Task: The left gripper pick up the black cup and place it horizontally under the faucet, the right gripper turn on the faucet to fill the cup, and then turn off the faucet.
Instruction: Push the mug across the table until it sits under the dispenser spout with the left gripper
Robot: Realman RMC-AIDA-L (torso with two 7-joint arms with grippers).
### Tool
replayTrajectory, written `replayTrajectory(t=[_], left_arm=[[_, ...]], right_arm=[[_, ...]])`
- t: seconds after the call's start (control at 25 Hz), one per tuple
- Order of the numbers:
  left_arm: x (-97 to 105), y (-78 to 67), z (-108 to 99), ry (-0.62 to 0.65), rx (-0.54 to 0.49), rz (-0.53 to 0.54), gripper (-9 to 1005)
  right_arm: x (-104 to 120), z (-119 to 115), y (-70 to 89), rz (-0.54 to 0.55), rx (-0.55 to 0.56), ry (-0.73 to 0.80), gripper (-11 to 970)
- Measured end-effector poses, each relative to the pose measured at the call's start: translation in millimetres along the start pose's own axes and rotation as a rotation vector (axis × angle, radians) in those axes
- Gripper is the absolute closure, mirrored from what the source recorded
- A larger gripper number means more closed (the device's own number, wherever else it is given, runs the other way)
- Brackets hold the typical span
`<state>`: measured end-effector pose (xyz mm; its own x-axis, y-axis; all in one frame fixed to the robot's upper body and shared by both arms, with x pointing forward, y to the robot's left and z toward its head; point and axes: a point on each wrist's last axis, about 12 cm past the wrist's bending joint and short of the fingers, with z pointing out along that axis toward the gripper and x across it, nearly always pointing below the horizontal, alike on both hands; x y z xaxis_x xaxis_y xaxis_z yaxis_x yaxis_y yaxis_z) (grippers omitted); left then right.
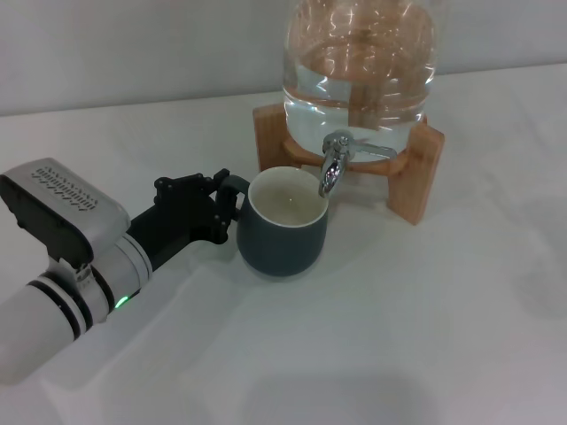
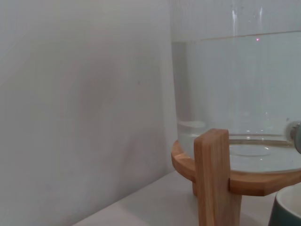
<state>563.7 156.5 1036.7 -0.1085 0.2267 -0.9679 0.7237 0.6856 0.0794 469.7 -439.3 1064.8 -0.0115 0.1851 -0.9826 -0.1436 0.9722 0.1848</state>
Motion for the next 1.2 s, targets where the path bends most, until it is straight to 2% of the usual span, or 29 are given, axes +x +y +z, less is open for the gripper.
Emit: replayTrajectory(t=[1.2], left_arm=[[-2,-10.5,6,-0.003,0.049,0.01,870]], right_arm=[[-2,3,1.1,0.0,-0.008,-0.011,108]])
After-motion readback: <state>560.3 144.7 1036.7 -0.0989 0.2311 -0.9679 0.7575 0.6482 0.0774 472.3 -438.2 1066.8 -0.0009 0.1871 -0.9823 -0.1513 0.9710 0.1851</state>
